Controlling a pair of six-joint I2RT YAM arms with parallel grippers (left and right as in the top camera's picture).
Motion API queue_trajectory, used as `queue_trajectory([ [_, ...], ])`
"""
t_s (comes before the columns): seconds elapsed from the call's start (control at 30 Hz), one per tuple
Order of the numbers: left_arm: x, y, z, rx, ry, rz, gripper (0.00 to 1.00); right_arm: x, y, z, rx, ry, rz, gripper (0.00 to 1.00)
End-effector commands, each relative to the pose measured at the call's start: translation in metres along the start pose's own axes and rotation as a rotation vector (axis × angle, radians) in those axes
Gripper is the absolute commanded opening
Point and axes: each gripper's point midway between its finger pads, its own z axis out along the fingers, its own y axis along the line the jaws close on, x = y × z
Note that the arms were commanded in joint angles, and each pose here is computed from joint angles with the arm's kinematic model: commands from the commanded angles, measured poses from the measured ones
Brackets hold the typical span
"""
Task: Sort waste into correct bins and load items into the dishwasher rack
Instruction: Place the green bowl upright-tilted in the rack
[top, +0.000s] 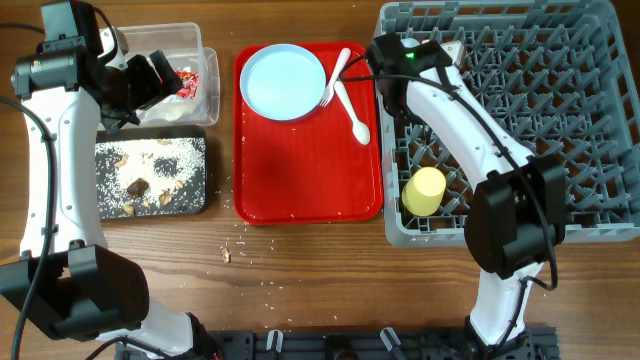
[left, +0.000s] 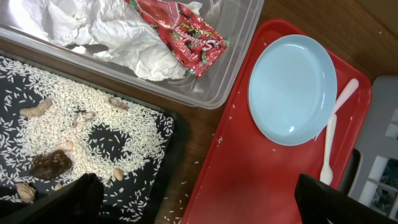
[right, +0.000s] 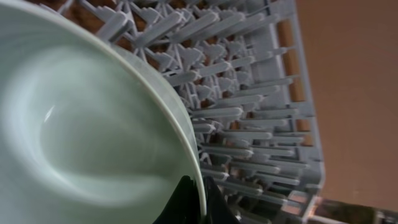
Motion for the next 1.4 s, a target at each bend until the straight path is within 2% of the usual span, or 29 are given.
queue_trajectory([
  [0.0,-0.003,0.0,-0.004,-0.003,-0.015,-0.011,1.0,0.012,0.012,0.009,0.028,0.038,-0.063,0.04],
  [0.23,-0.003,0.0,-0.004,-0.003,-0.015,-0.011,1.0,0.006,-0.023,0.002,0.205,-0.03,-0.086,0.04],
  [0.53,-0.003,0.0,-0.004,-0.003,-0.015,-0.011,1.0,0.013,0.003,-0.007,0.106,-0.008,-0.185,0.04],
  [0.73,-0.003,0.0,-0.004,-0.003,-0.015,-0.011,1.0,-0.033,-0.047,-0.039,0.471,-0.279,-0.267,0.04],
  [0.77,-0.003,0.0,-0.004,-0.003,-0.015,-0.011,1.0,-0.035,-0.043,-0.044,0.477,-0.296,-0.285,0.04],
  [1.0,-0.003,0.0,-0.004,-0.003,-0.015,-0.011,1.0,-0.026,0.008,-0.031,0.231,-0.213,-0.332,0.04],
  [1.23,-0.003,0.0,-0.004,-0.003,-0.015,-0.011,1.0,-0.02,0.014,-0.032,0.201,-0.193,-0.359,0.04],
  [1.37,-0.003,0.0,-0.004,-0.003,-0.015,-0.011,1.0,-0.004,0.034,-0.038,0.102,-0.154,-0.406,0.04],
])
